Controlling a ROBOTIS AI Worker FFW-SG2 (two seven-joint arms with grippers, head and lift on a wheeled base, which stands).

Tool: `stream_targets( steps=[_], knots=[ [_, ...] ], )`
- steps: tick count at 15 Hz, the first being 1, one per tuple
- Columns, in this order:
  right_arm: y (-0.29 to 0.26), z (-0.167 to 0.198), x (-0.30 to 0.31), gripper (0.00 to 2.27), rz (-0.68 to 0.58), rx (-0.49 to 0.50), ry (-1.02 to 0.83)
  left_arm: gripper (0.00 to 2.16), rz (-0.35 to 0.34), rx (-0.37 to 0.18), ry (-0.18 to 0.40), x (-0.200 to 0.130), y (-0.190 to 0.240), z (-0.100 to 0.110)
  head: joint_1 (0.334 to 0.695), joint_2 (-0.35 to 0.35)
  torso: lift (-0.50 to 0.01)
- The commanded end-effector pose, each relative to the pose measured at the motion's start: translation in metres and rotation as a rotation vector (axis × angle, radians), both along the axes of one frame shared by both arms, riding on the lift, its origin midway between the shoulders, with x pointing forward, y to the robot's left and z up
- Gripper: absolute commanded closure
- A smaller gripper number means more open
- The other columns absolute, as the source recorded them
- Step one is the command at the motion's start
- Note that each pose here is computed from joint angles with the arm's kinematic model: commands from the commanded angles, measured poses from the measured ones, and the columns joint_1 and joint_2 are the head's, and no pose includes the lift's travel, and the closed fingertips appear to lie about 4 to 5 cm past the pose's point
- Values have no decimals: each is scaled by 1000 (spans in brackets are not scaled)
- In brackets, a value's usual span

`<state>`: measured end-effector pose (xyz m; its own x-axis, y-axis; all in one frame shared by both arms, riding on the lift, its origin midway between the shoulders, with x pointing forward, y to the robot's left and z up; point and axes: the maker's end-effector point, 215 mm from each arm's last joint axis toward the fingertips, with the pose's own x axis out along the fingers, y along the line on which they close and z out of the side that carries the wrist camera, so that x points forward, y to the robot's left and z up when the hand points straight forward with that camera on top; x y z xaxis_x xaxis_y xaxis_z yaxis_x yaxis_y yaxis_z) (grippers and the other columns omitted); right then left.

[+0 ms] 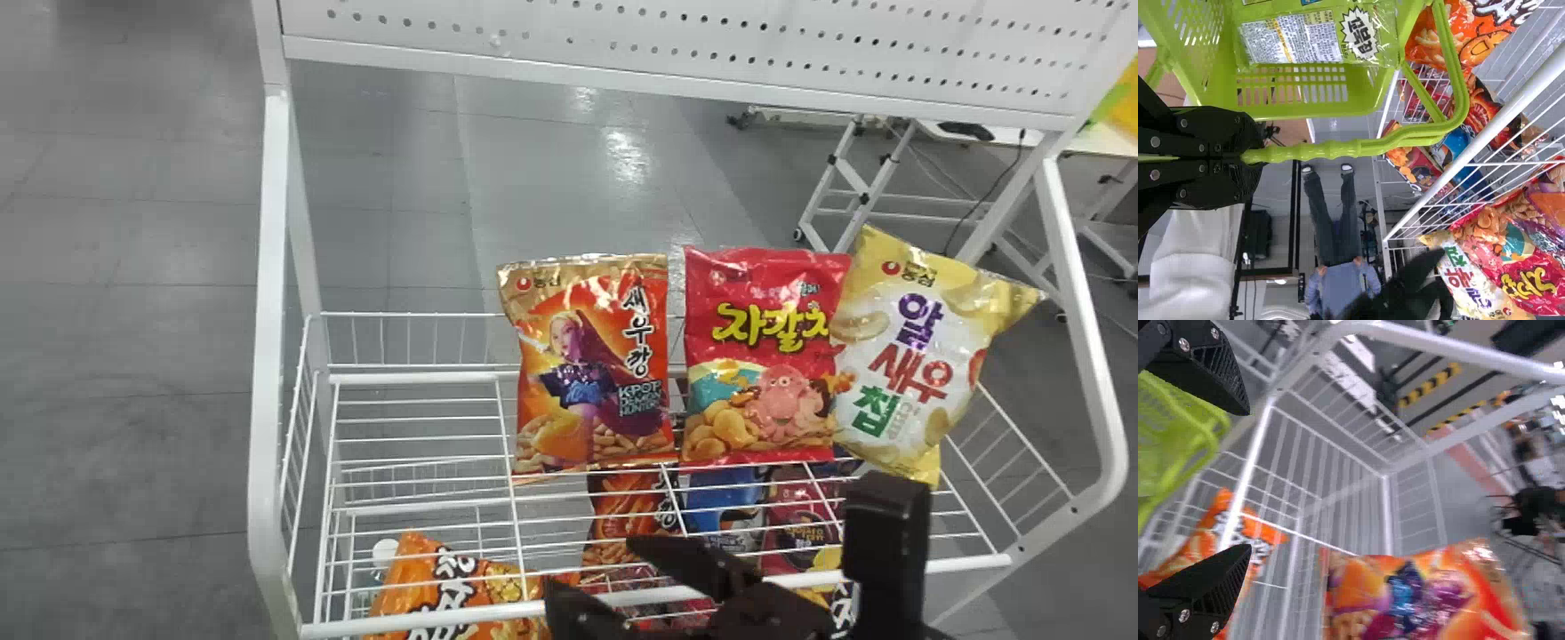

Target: Hold basket handle with left hand then pick Gkobukchip with right hand and place into basket

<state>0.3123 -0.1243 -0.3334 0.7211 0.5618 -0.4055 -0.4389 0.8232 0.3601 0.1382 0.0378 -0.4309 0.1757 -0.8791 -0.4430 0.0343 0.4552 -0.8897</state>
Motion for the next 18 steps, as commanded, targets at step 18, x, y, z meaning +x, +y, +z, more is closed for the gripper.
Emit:
stream_targets(
  steps=[18],
  knots=[
    [-79, 50, 22, 147, -338, -20, -496, 1733, -7, -34, 22, 5, -9, -7, 695, -350, -32]
  ],
)
